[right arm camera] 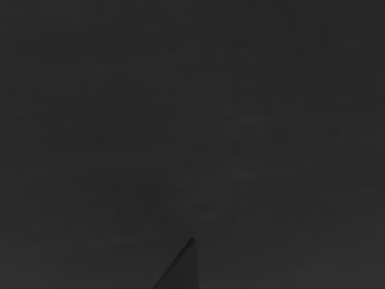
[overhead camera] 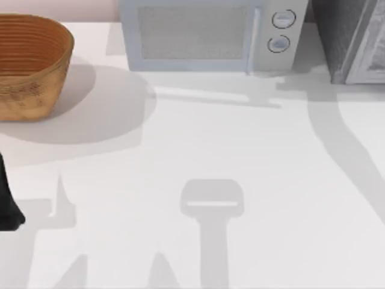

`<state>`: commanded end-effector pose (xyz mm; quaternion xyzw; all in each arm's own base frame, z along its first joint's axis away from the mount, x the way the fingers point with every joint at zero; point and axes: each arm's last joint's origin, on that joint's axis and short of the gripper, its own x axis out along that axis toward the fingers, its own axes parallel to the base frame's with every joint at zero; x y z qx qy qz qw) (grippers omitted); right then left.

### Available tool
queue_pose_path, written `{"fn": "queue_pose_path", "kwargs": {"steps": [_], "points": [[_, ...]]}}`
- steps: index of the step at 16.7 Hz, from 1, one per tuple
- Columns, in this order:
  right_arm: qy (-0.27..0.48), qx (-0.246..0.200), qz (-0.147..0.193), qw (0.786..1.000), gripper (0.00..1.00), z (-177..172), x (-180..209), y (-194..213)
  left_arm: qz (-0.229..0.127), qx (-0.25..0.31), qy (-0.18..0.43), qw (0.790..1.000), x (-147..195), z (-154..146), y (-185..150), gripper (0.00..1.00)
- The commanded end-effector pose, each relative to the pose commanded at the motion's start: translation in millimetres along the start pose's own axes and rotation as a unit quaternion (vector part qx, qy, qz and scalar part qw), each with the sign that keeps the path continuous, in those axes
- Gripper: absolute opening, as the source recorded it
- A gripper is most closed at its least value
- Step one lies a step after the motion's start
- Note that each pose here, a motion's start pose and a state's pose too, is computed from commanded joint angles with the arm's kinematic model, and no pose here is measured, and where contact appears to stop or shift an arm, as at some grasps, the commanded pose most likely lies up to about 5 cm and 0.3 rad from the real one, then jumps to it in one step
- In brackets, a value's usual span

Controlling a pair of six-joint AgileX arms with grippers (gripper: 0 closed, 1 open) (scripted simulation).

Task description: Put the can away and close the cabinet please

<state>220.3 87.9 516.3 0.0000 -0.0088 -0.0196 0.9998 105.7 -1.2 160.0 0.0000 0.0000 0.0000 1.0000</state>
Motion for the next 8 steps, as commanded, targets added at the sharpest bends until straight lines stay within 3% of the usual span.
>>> {"fn": "queue_pose_path", "kwargs": {"steps": [8], "points": [[0.001, -0.001, 0.000, 1.000, 1.00, -2, 49, 2, 0.000, 0.000, 0.000, 1.000, 0, 0, 0, 1.00]]}}
